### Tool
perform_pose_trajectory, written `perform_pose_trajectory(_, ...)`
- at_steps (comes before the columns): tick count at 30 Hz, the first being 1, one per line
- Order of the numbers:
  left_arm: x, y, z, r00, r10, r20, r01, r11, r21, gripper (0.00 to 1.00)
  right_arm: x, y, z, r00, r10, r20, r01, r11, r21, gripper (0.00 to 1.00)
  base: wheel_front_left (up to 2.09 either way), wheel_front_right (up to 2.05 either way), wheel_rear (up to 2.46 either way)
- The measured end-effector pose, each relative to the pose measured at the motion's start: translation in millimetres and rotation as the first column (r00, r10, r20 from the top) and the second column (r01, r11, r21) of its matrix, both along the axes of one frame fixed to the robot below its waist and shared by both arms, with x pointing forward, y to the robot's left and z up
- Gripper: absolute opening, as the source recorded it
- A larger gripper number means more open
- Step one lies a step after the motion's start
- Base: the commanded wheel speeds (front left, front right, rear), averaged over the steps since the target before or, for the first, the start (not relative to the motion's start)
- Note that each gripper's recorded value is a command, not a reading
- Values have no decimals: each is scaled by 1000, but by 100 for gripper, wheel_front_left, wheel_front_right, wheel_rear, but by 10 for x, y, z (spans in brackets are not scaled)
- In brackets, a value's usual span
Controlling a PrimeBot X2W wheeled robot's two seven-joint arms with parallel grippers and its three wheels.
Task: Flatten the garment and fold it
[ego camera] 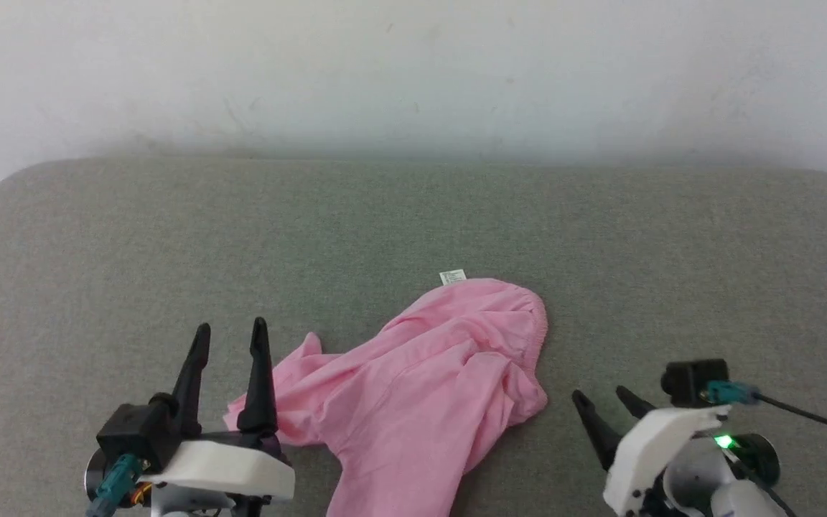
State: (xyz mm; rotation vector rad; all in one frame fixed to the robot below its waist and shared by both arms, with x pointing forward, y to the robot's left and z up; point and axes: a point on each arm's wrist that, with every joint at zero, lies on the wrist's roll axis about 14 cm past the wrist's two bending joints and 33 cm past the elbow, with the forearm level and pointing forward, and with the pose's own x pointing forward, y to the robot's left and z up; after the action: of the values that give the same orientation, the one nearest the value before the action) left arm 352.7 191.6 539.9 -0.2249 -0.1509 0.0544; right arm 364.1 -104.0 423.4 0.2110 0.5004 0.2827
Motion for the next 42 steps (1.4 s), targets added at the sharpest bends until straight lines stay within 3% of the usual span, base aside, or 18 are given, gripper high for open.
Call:
perform_pose_trajectory(7,-37,97,-65,999,34,-9,-34,999,0,100,223,522,-158,971,188,-146,-194,980,-32,100,0,0,0)
perform_pose_trajectory(13,-76,164,-133,998,62,-24,-63,998,-3,100,121,664,-476,885,276,-375,-322,944,-67,100,0,0,0)
perform_pose_trajectory(14,-83,177,-147,997,67,-28,-68,998,-3,100,122,674,-482,876,282,-392,-332,941,-65,91,0,0,0)
perform_pose_trajectory(15,-91,187,-156,997,69,-29,-69,998,-5,100,116,686,-481,869,286,-405,-335,941,-54,45,0,0,0)
perform_pose_trajectory(17,-105,212,-151,997,75,-26,-76,997,-3,100,118,679,-461,865,293,-407,-347,935,-66,0,0,0,0)
perform_pose_trajectory(19,-123,238,-144,996,84,-23,-84,996,-4,100,131,683,-406,877,296,-379,-345,937,-65,0,0,0,0)
perform_pose_trajectory(23,-146,223,-122,997,77,-13,-77,997,-3,100,338,603,-38,942,280,-185,-300,950,-90,0,0,0,0)
perform_pose_trajectory(28,-194,171,-164,998,59,-22,-59,998,-7,100,382,96,397,983,183,6,-180,969,-171,0,0,0,0)
perform_pose_trajectory(34,-134,33,-169,1000,19,-22,-19,1000,-13,100,-308,-678,174,995,-26,-97,1,969,-246,0,0,0,0)
perform_pose_trajectory(41,-86,-45,-225,999,-10,-39,10,1000,-8,100,-1252,-1135,-422,900,-245,-361,155,953,-261,0,0,0,0)
perform_pose_trajectory(42,-82,-45,-229,999,-11,-40,11,1000,-6,100,-1305,-1143,-460,893,-252,-372,161,952,-259,22,0,0,0)
